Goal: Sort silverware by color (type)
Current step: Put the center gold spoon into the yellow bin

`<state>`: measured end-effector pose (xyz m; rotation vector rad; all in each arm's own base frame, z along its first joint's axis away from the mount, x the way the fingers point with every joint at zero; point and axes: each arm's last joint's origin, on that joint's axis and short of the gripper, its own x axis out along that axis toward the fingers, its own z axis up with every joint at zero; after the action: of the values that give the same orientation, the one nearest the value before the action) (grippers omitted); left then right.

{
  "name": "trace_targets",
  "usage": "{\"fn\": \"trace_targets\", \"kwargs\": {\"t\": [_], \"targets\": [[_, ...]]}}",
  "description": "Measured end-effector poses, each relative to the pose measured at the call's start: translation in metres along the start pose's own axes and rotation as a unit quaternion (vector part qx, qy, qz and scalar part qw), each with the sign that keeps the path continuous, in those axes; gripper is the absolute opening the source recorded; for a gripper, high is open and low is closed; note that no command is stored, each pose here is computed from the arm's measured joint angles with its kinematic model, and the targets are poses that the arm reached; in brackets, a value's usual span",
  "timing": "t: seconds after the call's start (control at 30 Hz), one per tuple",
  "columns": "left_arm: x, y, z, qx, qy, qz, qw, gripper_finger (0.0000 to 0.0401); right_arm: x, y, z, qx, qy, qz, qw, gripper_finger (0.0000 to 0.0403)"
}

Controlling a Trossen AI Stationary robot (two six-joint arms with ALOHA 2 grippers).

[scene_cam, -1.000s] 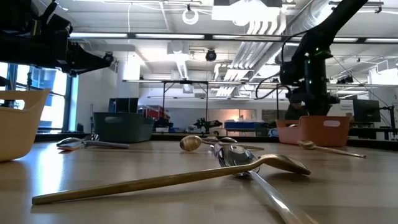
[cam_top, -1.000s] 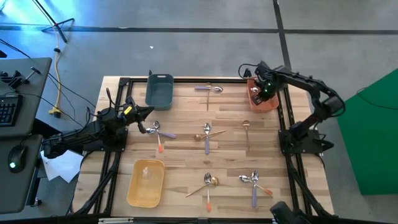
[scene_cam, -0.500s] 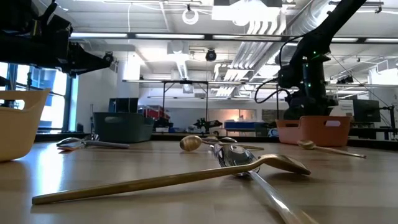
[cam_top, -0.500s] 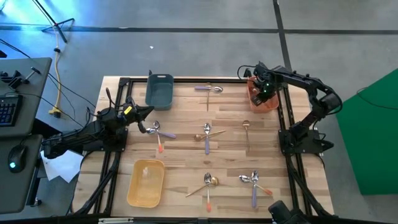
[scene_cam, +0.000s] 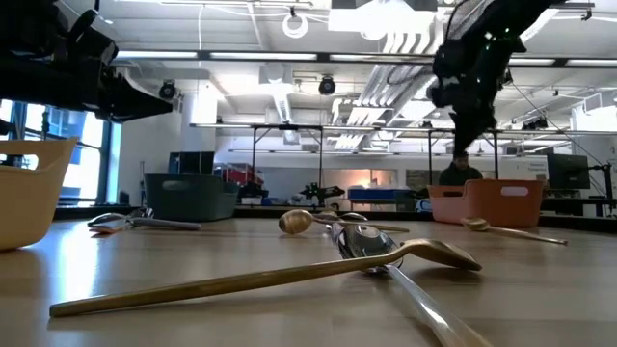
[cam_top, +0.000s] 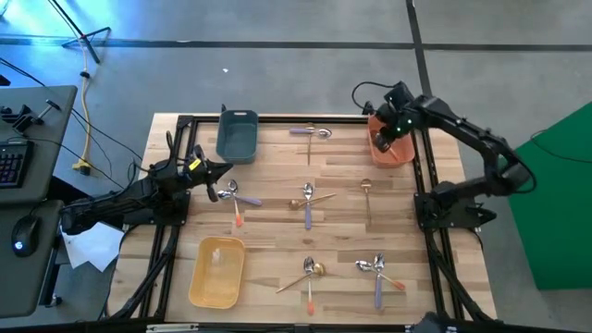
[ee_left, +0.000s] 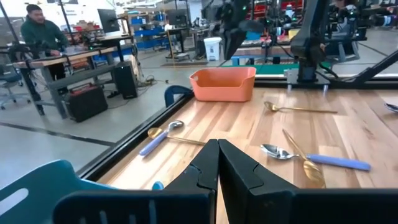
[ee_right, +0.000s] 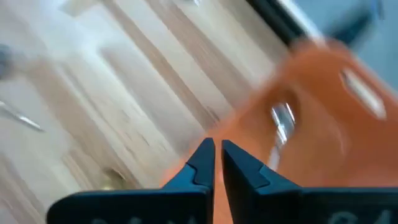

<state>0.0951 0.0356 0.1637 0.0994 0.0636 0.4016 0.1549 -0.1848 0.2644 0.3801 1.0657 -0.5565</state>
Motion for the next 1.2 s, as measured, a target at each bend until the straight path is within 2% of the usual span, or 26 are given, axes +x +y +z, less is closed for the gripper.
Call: {"fn": "trace_targets", "kwargs": {"t": [0.17,0.3,0.4,0.53,0.73,0.93,1.2], "targets": [[0.000,0.000,0.000,0.019,-0.001,-0.005,1.000,0.0001,-0.007,0.036,0.013,-0.087,-0.104,0.047,0.990,0.0001],[0.000,0.000,0.000,0.032,0.001,-0.002,0.999,0.0001,-0.009,0.061,0.022,-0.108,-0.152,0.132,0.973,0.0008],[0.000,-0.001,-0.001,0.032,0.003,-0.014,0.999,0.0001,-0.010,0.078,0.023,-0.119,-0.160,0.162,0.966,0.0014],[0.002,-0.002,-0.003,0.008,0.016,-0.032,0.999,0.0001,-0.010,0.099,0.021,-0.149,-0.156,0.187,0.958,0.0034],[0.004,-0.003,-0.005,-0.052,0.033,-0.038,0.997,0.0001,0.001,0.139,0.020,-0.183,-0.142,0.232,0.945,0.0098],[0.006,-0.003,-0.002,-0.103,0.017,-0.038,0.994,0.0001,0.048,0.178,0.010,-0.229,-0.061,0.175,0.956,0.0145],[0.008,-0.003,-0.003,-0.102,0.029,-0.038,0.994,0.0001,0.110,0.209,0.000,-0.255,-0.002,0.173,0.951,0.0149]]}}
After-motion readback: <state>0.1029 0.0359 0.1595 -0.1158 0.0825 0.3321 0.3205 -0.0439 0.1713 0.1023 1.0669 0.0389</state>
